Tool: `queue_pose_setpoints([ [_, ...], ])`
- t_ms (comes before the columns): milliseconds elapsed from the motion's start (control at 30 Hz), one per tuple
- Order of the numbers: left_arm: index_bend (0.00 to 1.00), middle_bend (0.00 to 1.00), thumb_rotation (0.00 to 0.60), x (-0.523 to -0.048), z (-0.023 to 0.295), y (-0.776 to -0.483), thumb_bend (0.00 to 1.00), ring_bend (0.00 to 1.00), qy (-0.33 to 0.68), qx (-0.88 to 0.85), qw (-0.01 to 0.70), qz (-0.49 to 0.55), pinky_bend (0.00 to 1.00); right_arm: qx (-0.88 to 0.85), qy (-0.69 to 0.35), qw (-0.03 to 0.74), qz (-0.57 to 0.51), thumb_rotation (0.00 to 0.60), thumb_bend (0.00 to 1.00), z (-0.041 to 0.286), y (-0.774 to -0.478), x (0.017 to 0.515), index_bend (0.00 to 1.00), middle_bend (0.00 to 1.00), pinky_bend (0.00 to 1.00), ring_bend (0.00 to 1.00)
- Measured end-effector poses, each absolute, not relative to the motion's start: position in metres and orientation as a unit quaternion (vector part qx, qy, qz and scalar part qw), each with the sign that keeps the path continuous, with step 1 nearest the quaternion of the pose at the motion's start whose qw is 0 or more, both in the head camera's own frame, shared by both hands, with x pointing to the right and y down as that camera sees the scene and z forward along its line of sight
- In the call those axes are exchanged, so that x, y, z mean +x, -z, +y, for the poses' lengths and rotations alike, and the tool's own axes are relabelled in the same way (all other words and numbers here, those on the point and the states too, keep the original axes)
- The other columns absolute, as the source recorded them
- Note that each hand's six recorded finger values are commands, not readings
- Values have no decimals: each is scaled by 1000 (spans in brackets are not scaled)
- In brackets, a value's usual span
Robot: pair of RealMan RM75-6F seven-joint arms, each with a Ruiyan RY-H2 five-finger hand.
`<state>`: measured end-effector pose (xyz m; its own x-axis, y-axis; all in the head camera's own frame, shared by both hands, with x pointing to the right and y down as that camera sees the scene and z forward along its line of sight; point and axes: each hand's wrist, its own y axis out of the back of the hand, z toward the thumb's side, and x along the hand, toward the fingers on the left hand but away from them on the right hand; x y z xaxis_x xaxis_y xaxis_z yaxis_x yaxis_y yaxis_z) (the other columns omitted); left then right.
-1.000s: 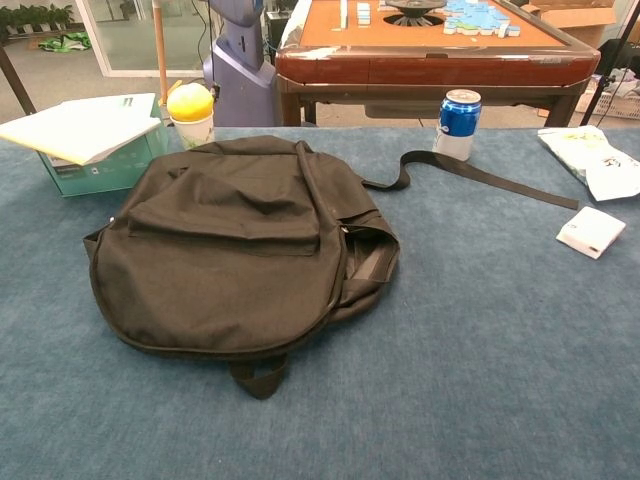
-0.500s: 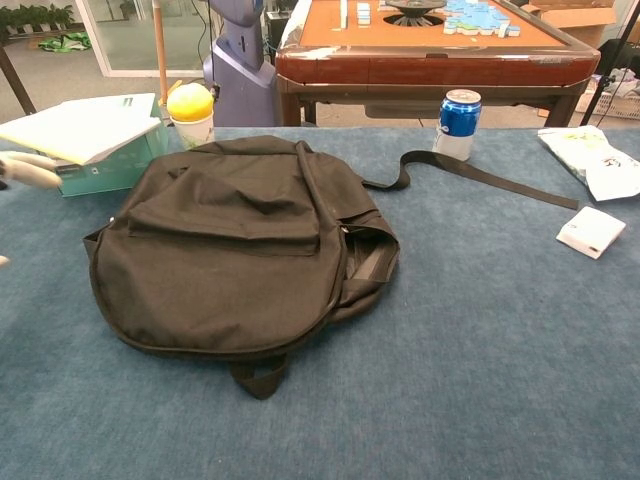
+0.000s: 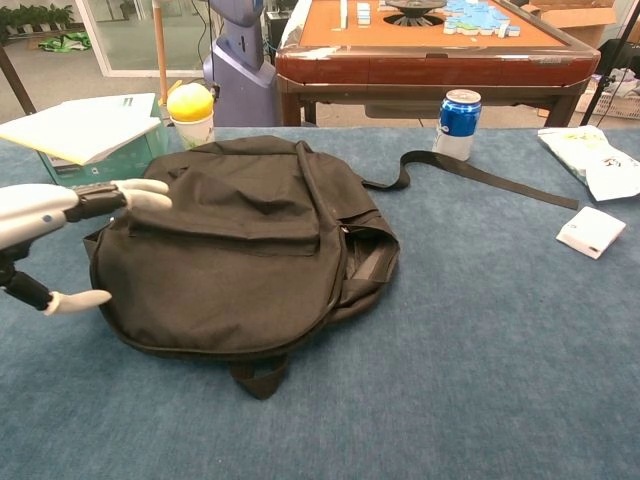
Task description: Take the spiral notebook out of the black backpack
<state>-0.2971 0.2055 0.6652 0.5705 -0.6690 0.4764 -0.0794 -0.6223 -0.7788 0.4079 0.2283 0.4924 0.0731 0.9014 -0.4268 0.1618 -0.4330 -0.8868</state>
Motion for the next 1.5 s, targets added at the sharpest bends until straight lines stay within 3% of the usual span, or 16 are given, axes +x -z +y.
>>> queue_pose_setpoints([
  [400, 44, 0, 600, -278, 203, -699, 244, 19, 382, -788, 459, 146, 64, -641, -551, 337, -414, 600, 393, 234, -488, 414, 226, 194, 298, 163],
  [800, 60, 0, 600, -275, 195, -722, 244, 18, 403, -784, 452, 135, 64, -638, -554, 334, -417, 600, 394, 237, -489, 417, 225, 194, 298, 163],
  [1000, 173, 0, 600, -273, 189, -728, 247, 18, 420, -784, 431, 152, 64, -636, -555, 334, -419, 600, 394, 237, -488, 420, 226, 194, 298, 163],
  [1233, 381, 0, 600, -266, 183, -730, 457, 29, 419, -787, 421, 167, 64, -634, -557, 332, -422, 600, 394, 238, -487, 423, 226, 194, 298, 163],
  [1500, 508, 26, 600, -267, 175, -726, 538, 43, 418, -797, 379, 216, 64, -634, -557, 331, -422, 600, 394, 240, -488, 424, 226, 194, 298, 163],
])
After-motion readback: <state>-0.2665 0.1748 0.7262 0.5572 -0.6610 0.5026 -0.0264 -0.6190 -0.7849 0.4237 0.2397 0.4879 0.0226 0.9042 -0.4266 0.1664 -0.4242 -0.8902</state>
